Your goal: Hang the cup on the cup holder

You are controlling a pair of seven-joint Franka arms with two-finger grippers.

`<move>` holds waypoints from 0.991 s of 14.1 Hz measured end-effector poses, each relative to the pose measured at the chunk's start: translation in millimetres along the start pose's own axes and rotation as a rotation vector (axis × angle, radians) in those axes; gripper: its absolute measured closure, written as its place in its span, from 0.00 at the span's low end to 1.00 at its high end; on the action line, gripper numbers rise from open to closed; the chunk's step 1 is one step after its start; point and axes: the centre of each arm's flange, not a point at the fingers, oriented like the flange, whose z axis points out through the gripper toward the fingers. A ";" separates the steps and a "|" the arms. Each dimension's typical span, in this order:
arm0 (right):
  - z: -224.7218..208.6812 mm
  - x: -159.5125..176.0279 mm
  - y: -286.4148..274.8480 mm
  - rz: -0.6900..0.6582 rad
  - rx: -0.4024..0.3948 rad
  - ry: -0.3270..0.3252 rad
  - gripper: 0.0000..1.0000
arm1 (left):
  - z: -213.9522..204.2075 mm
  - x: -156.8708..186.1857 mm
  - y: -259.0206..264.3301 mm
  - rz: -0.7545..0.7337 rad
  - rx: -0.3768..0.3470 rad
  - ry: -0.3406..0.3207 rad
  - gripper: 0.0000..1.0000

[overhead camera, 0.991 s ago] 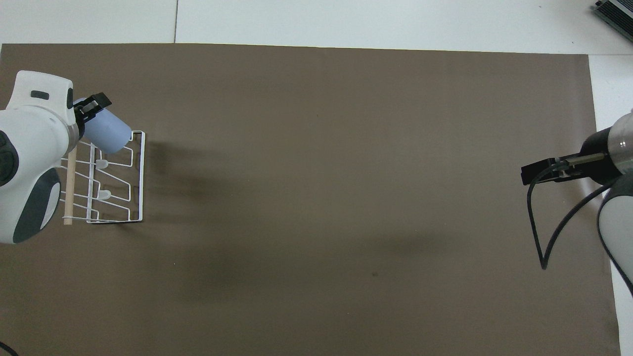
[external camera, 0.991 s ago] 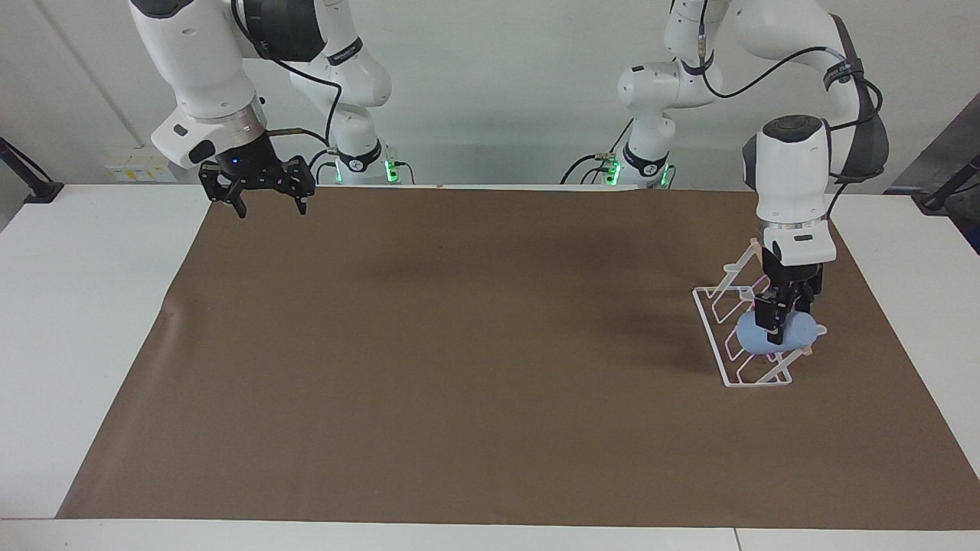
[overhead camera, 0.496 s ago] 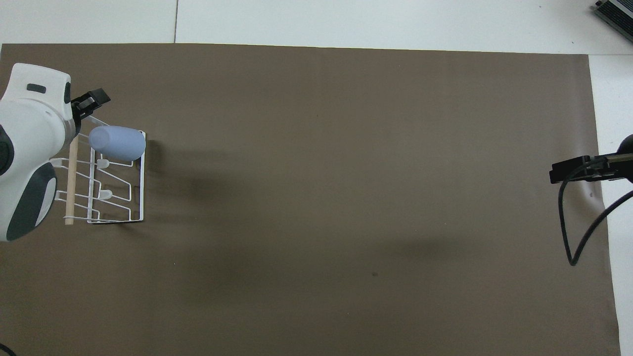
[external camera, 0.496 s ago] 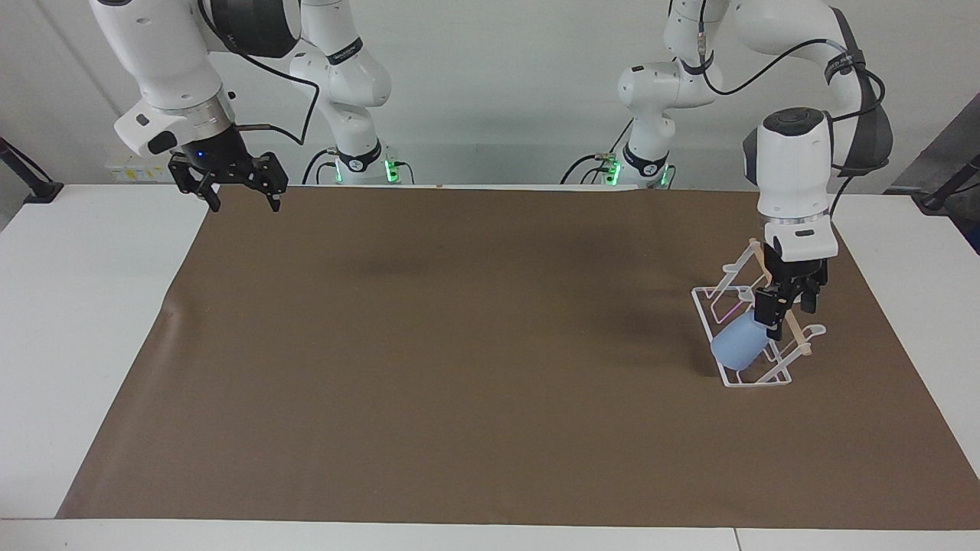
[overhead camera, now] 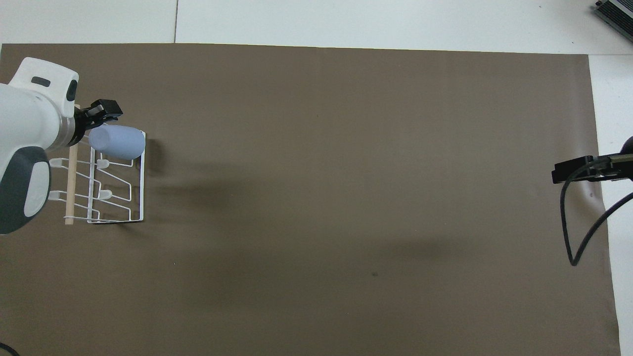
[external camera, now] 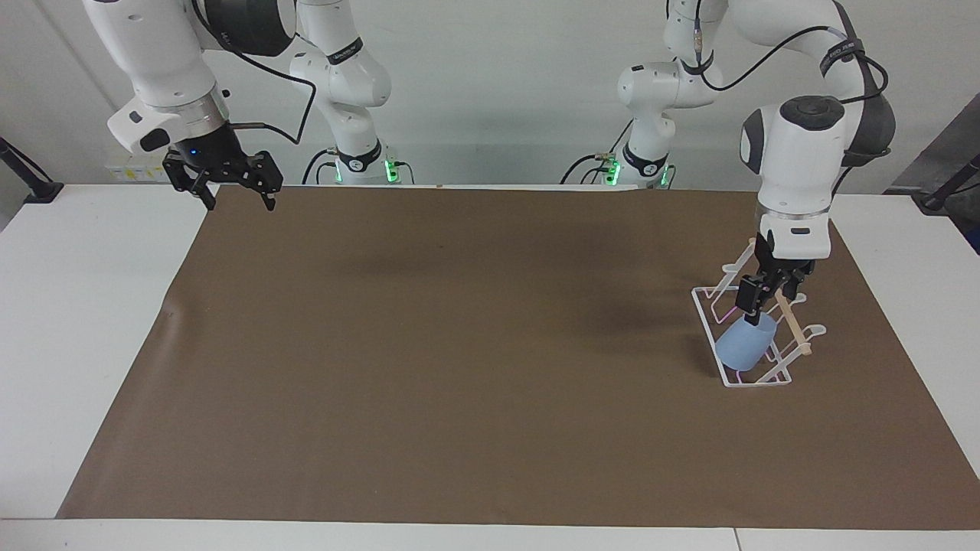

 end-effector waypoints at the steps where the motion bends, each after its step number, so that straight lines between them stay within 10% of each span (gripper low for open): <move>1: -0.1 0.1 -0.9 -0.002 0.000 0.000 0.00 | -10.6 1.7 -4.9 0.057 -0.012 -0.038 0.00; 14: -0.2 0.0 -1.3 -0.002 0.000 0.000 0.00 | -130.8 -27.3 -30.4 0.465 -0.023 -0.318 0.00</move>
